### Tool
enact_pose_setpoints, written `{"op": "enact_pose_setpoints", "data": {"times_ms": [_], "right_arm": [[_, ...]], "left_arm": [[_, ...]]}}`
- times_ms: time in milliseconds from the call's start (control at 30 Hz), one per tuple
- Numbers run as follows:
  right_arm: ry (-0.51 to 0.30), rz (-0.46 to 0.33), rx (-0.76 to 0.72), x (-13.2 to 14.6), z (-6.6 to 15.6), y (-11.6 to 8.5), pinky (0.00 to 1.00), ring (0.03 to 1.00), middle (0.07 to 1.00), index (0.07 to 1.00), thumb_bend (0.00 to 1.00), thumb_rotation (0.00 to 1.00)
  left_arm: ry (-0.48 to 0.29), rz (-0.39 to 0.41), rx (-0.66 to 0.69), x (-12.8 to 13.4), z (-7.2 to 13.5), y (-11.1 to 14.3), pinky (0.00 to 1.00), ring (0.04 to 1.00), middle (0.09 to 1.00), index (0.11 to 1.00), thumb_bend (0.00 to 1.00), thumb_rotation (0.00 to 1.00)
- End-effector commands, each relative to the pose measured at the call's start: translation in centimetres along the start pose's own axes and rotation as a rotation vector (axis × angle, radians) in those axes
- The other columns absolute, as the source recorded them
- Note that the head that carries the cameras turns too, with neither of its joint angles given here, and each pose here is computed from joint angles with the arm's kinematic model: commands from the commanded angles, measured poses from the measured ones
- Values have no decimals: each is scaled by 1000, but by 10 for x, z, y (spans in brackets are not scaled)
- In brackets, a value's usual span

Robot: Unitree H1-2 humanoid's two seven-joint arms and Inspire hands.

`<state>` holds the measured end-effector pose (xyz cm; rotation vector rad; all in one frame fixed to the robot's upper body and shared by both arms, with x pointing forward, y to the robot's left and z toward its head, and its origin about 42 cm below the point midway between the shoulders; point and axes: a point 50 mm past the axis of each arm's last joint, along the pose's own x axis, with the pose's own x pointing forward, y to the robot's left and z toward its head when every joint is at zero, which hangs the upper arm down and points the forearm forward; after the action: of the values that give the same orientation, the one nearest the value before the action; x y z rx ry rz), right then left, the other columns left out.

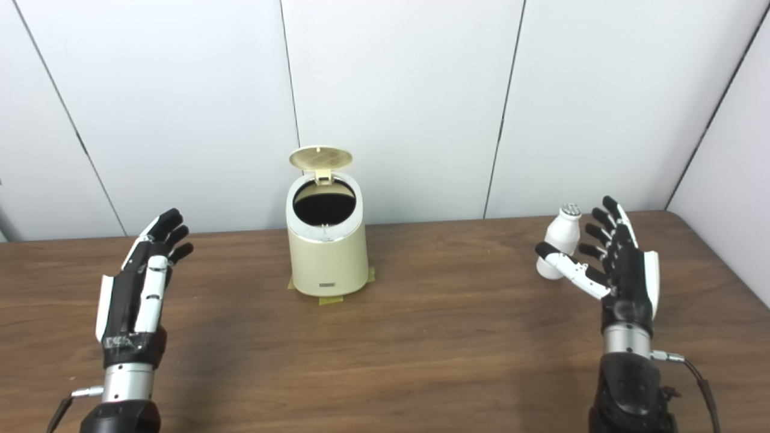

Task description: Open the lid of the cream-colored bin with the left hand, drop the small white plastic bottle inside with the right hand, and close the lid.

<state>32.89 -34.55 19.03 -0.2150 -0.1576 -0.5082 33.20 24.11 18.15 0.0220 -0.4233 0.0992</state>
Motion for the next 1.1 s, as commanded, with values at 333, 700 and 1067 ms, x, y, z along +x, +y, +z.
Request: {"op": "enact_pose_setpoints", "data": {"times_ms": [333,700,1067], "right_arm": [[-31,-12,16,16,11,2,700,816,870,886,728,154],[-11,-14,-15,18,10,11,687,803,839,855,782,187],[22,-18,-54,26,6,16,684,802,847,877,798,218]], "left_arm": [[-92,-9,3,14,17,-1,828,881,894,874,269,749],[-102,-17,-7,15,18,2,835,888,899,877,277,722],[-91,-12,-8,15,21,8,845,889,900,881,275,722]]}}
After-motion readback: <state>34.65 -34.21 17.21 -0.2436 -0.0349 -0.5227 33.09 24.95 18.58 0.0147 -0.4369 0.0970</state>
